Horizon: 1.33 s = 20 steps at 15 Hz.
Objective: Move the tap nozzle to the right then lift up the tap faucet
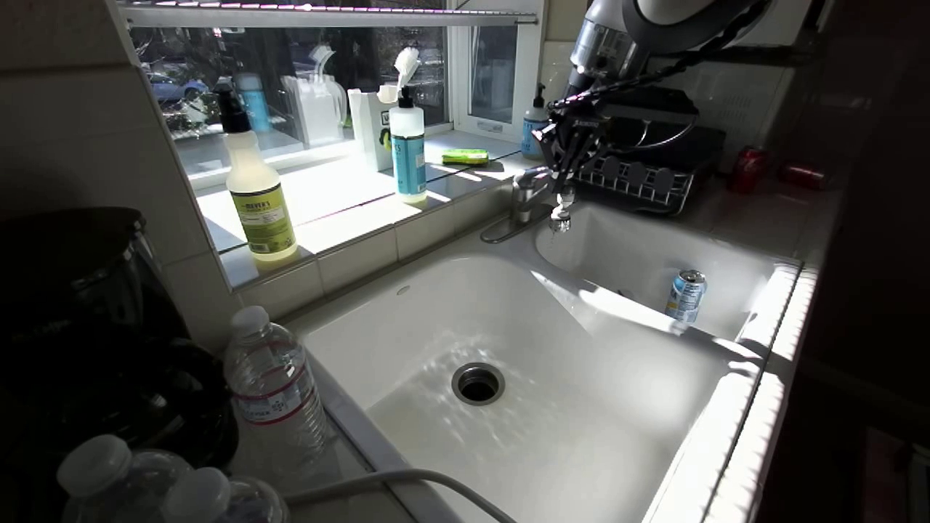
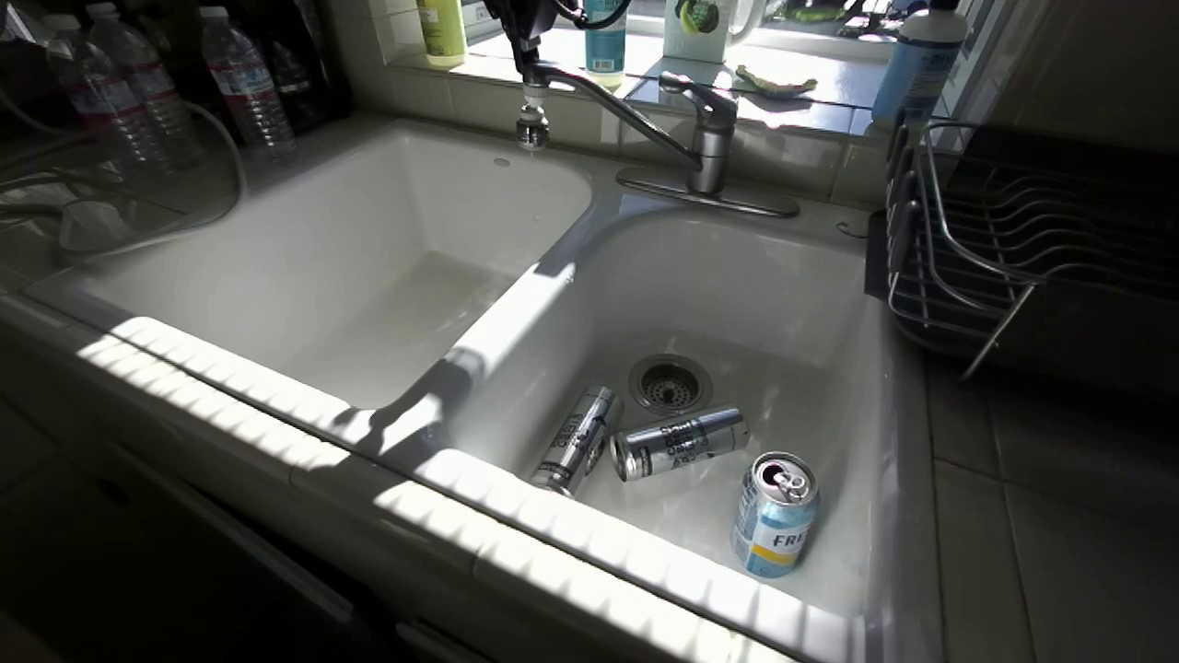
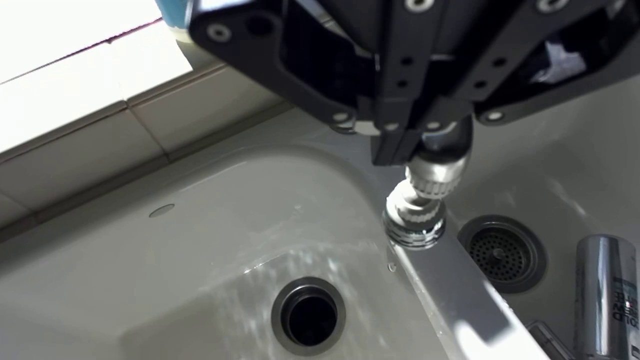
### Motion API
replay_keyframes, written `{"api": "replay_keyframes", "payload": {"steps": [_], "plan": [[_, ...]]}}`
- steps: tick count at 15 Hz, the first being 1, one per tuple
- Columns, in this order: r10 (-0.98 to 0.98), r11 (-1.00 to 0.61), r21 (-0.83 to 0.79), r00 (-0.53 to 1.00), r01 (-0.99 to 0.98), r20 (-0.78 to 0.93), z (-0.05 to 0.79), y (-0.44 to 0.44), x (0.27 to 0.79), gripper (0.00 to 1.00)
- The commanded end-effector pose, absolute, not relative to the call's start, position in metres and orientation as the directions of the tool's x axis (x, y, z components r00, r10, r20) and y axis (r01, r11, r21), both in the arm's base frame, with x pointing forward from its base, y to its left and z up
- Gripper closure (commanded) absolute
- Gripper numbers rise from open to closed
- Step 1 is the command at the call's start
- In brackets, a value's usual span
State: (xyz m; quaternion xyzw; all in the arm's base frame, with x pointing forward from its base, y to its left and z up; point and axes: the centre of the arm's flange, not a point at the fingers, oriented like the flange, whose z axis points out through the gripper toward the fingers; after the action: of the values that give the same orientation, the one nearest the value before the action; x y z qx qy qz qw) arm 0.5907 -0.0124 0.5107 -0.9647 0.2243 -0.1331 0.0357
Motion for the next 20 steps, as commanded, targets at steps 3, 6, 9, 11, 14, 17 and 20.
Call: {"api": "replay_keyframes", "payload": {"steps": [3,6,9,11,14,17,20], "plan": [[-0.4,-0.916,-0.092,0.885,-0.39,0.238,0.499,-0.026,0.593,1.0],[-0.353,-0.935,-0.059,0.903,-0.35,0.243,0.503,-0.031,0.589,1.0],[-0.327,-0.944,-0.039,0.916,-0.327,0.234,0.498,-0.04,0.585,1.0],[-0.318,-0.947,-0.033,0.919,-0.319,0.232,0.495,-0.045,0.584,1.0],[-0.308,-0.95,-0.022,0.923,-0.311,0.233,0.496,-0.052,0.581,1.0],[-0.291,-0.954,0.002,0.928,-0.299,0.232,0.5,-0.061,0.574,1.0],[-0.254,-0.963,0.025,0.939,-0.267,0.233,0.5,-0.071,0.564,1.0]]}}
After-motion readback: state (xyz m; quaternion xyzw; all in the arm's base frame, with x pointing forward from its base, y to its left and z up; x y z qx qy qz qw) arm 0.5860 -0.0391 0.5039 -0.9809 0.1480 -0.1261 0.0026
